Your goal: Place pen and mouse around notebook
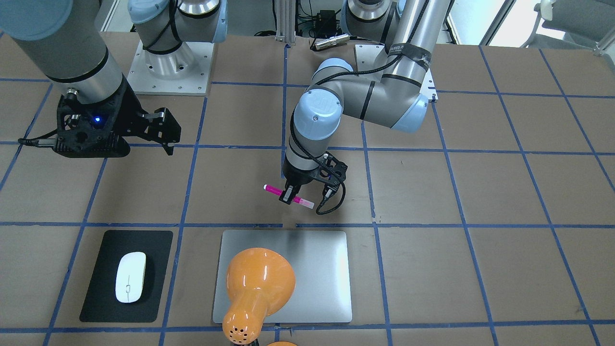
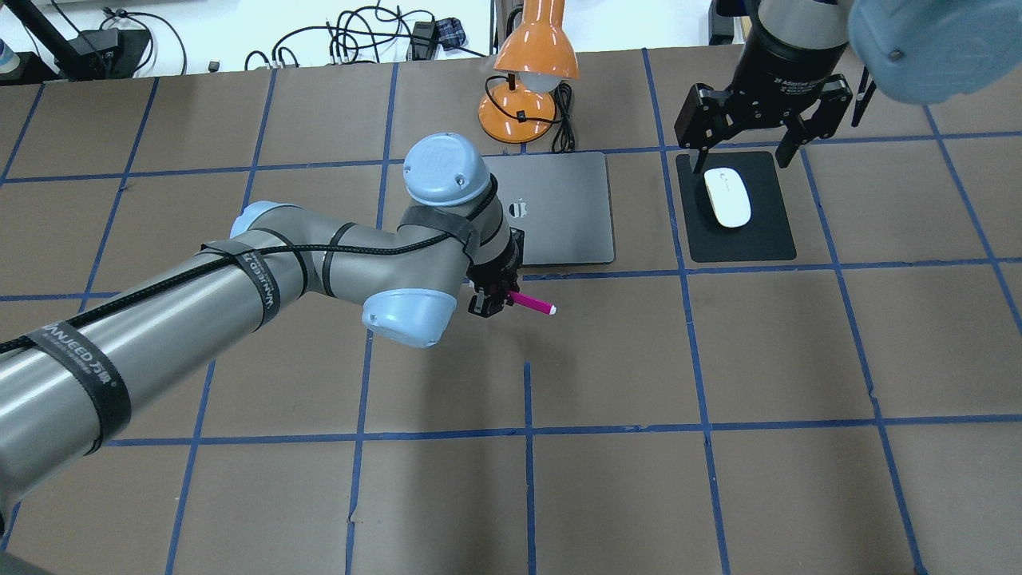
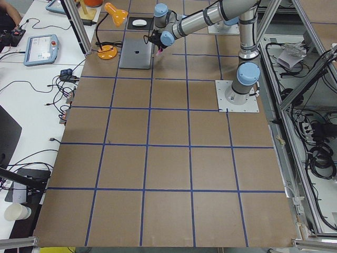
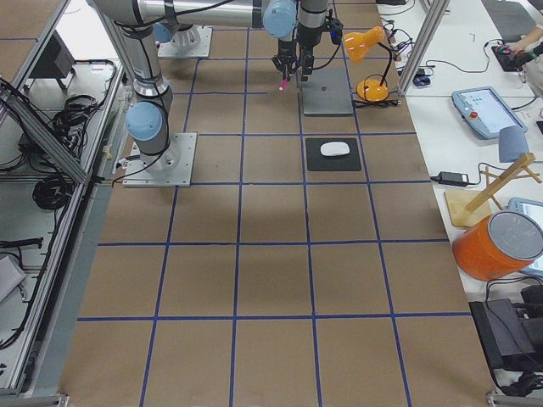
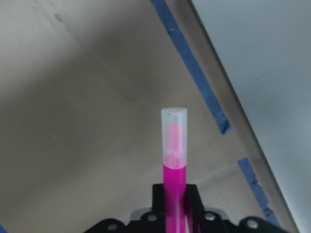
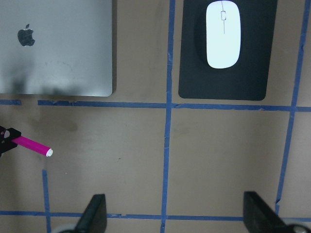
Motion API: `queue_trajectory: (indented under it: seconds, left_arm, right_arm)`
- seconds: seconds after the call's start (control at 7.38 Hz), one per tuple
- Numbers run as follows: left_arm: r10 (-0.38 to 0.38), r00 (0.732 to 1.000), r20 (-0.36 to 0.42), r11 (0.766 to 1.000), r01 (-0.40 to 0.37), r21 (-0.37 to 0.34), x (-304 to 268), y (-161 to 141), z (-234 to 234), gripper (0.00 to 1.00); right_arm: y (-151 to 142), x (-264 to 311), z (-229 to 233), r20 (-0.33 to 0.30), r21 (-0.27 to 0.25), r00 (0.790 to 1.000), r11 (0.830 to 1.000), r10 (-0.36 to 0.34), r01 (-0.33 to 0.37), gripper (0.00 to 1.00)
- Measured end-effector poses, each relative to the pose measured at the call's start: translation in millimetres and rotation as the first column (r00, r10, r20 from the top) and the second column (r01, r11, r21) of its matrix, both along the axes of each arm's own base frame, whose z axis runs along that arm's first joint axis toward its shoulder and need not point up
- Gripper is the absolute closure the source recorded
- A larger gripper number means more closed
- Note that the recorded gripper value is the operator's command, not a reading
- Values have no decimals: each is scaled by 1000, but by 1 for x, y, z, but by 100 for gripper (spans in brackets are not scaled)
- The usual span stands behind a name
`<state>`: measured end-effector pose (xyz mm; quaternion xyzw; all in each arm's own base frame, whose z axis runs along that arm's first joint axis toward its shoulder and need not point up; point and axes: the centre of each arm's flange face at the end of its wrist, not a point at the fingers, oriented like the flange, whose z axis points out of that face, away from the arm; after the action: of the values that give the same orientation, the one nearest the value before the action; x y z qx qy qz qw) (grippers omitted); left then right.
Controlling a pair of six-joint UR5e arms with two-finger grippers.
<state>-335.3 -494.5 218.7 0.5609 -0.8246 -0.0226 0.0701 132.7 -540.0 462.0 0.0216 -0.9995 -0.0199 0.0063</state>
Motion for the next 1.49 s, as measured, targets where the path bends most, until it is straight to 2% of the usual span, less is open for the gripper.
queue_trajectory:
  seconds: [0.41, 1.08, 1.22, 1.36, 1.49]
  left_arm:
    - [142, 990, -8, 990, -142, 27, -14, 7, -12, 100]
    - [171, 985, 16, 982, -171, 79, -10, 20, -37, 100]
    - [173, 985, 16, 981, -174, 87, -10, 20, -40, 92]
    - [175, 985, 10, 980, -175, 95, -11, 20, -42, 66]
    - [176, 984, 3, 979, -175, 105, -12, 21, -43, 55]
  right_arm:
    - [1, -2, -1, -18, 1, 1000, 1000, 14, -14, 0]
    - [6, -2, 2, -21, -1, 1000, 1000, 13, -13, 0]
    - [6, -2, 0, -21, 3, 1000, 1000, 14, -14, 0]
    - [7, -2, -3, -20, 8, 1000, 1000, 13, -13, 0]
    - [7, -3, -4, -19, 11, 1000, 1000, 9, -9, 0]
